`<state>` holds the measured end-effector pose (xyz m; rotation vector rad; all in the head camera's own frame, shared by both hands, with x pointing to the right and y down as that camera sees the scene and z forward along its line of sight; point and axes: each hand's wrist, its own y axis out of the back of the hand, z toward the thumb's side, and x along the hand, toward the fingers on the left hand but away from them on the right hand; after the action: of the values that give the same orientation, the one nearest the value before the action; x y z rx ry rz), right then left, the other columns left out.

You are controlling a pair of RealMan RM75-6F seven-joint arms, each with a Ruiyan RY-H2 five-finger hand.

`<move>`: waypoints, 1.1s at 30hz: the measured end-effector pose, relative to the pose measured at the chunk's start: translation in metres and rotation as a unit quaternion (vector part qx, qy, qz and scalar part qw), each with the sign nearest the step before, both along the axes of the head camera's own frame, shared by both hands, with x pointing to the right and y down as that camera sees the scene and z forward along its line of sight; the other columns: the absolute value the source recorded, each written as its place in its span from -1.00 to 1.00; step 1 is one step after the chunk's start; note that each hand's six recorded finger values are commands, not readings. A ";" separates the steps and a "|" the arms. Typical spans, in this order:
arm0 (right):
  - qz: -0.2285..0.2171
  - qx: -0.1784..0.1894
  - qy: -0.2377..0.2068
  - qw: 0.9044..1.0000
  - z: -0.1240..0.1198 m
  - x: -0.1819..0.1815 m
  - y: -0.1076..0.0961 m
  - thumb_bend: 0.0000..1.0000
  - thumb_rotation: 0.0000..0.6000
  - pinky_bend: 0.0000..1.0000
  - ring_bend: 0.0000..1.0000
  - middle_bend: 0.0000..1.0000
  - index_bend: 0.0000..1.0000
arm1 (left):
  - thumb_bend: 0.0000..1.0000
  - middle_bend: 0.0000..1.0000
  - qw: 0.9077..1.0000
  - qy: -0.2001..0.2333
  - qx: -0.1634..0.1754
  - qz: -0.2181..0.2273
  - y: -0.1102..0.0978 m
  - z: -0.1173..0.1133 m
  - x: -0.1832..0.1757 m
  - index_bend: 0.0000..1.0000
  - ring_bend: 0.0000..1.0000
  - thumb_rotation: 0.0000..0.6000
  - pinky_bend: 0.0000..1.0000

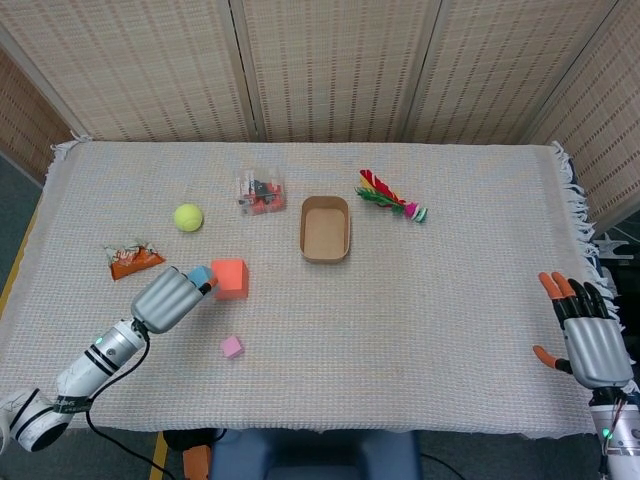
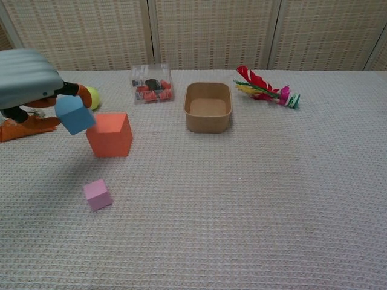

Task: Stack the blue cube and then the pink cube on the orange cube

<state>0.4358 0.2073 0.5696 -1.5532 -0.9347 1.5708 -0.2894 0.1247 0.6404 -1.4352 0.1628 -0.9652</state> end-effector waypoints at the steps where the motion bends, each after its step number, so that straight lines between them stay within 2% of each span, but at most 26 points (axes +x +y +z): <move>1: 0.001 0.000 0.001 1.000 0.000 0.000 0.000 -0.87 1.00 -1.00 -1.00 -1.00 -1.00 | -0.25 1.00 1.000 0.000 0.010 0.013 -0.003 0.001 0.002 0.08 1.00 1.00 1.00; 7: 0.006 0.000 0.006 1.000 0.001 0.002 -0.001 -0.88 1.00 -1.00 -1.00 -1.00 -1.00 | -0.25 1.00 0.997 0.012 0.035 0.061 -0.017 0.011 0.008 0.07 1.00 1.00 1.00; 20: 0.015 0.001 0.013 1.000 0.003 0.006 -0.004 -0.87 1.00 -1.00 -1.00 -1.00 -1.00 | -0.25 1.00 0.988 0.049 0.047 0.141 -0.023 0.026 0.028 0.06 1.00 1.00 1.00; 33: 0.013 -0.014 0.007 1.000 0.005 0.004 -0.002 -0.88 1.00 -1.00 -1.00 -1.00 -1.00 | -0.25 1.00 0.985 0.038 0.049 0.158 -0.029 0.031 0.024 0.06 1.00 1.00 1.00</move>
<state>0.4401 0.2053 0.5742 -1.5535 -0.9334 1.6164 -0.2651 0.0956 0.6713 -1.3583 0.0357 -0.6335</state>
